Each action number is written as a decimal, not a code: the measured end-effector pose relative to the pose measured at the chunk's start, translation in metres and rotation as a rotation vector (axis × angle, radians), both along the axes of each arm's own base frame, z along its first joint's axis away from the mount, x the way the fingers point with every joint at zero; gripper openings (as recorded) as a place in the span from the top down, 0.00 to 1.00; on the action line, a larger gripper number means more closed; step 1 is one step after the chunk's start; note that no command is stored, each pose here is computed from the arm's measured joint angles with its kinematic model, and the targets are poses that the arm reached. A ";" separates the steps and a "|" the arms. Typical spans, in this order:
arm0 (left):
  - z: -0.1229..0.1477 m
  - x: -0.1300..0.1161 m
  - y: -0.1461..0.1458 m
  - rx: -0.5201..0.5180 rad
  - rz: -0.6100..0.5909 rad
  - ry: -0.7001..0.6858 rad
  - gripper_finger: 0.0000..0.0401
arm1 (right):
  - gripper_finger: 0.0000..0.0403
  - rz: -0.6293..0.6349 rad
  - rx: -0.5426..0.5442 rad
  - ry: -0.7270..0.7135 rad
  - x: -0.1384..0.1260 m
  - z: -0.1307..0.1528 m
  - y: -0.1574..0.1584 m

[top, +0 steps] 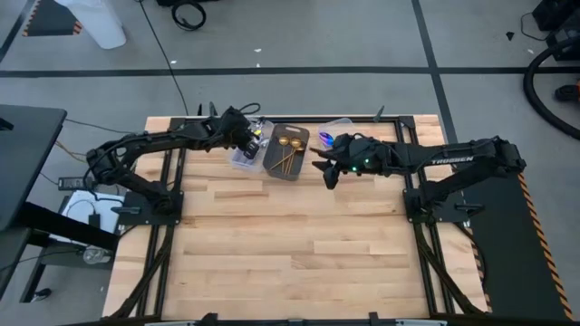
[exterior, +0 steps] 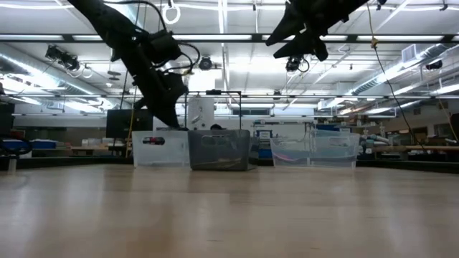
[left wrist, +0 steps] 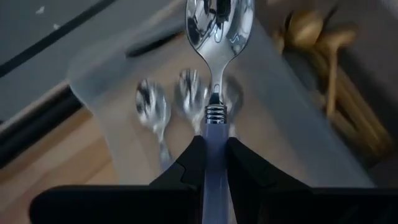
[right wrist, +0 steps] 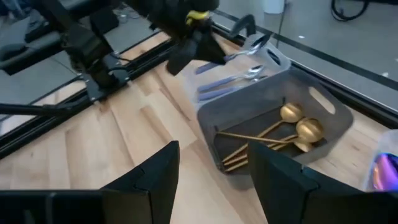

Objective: Sort silverware by color (type)
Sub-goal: Put the purple spoon into the left transparent bin, then return to Home Position

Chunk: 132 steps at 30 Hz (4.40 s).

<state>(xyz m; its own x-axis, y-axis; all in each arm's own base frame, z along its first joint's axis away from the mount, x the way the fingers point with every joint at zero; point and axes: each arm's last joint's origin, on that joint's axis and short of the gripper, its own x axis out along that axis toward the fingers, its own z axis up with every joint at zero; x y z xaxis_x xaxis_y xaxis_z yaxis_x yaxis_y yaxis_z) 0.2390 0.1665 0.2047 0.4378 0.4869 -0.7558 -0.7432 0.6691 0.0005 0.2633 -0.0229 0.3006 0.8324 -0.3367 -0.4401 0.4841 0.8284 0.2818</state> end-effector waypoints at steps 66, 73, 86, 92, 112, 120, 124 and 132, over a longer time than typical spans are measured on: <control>0.027 -0.134 -0.100 0.095 0.152 -0.759 0.65 | 0.62 -0.455 0.014 -0.687 -0.191 -0.047 -0.021; 0.024 -0.131 -0.108 0.054 0.097 -0.734 0.65 | 0.62 -0.478 0.041 -0.783 -0.196 -0.076 -0.020; -0.015 -0.126 -0.130 -0.030 -0.040 -0.801 0.65 | 0.62 -0.461 0.196 -0.837 -0.186 -0.100 -0.023; -0.044 -0.130 -0.139 -0.137 -0.053 -0.839 0.65 | 0.62 -0.453 0.158 -0.818 -0.186 -0.100 -0.023; -0.060 -0.125 -0.146 -0.135 -0.171 -0.789 0.65 | 0.62 -0.450 0.158 -0.816 -0.186 -0.100 -0.023; -0.060 -0.125 -0.146 -0.135 -0.171 -0.789 0.65 | 0.62 -0.450 0.158 -0.816 -0.186 -0.100 -0.023; -0.060 -0.125 -0.146 -0.135 -0.171 -0.789 0.65 | 0.62 -0.450 0.158 -0.816 -0.186 -0.100 -0.023; -0.060 -0.125 -0.146 -0.135 -0.171 -0.789 0.65 | 0.62 -0.450 0.158 -0.816 -0.186 -0.100 -0.023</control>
